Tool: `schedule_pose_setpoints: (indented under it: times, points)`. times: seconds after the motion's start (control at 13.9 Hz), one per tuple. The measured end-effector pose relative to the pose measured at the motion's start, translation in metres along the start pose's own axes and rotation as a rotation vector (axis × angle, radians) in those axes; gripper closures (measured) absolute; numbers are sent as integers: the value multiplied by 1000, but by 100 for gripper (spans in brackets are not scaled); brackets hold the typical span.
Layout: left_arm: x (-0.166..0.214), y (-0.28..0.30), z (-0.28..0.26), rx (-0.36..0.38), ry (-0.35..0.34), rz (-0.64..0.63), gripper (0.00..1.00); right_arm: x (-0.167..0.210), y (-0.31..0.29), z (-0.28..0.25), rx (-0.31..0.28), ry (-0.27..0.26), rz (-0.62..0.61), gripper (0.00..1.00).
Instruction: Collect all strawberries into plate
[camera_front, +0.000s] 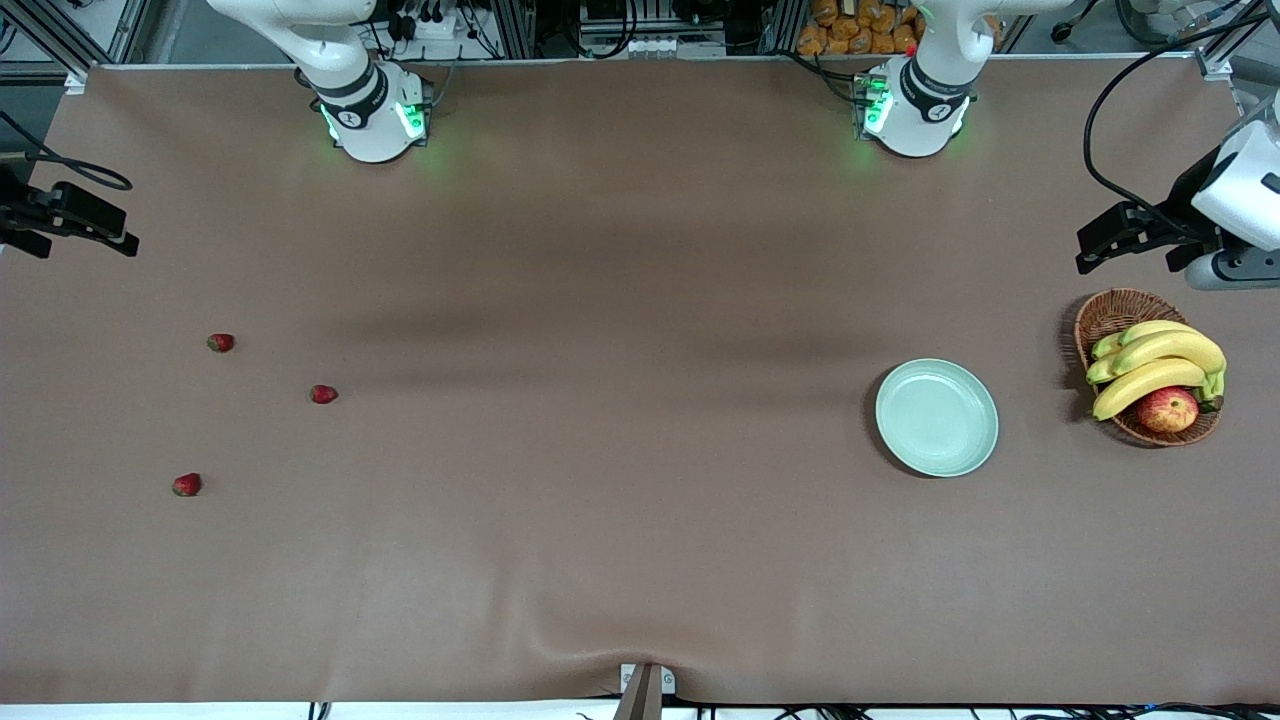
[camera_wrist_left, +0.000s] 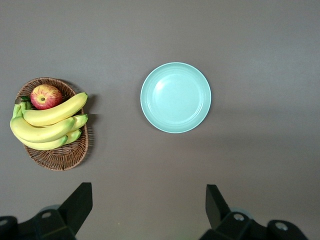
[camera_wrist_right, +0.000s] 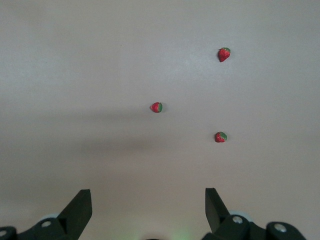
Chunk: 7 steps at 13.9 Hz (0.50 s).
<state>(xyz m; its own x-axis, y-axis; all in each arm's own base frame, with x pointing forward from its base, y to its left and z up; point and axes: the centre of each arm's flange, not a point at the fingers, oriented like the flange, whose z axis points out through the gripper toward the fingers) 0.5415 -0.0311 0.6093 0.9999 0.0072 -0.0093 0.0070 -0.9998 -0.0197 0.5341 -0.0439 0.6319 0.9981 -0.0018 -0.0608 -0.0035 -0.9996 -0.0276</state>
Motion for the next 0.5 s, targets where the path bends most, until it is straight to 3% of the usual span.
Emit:
schedule_pose_setpoints:
  times: [0.5]
  points:
    - [0, -1, -3, 0, 4, -2, 0, 0, 0, 0, 0, 0, 0, 0]
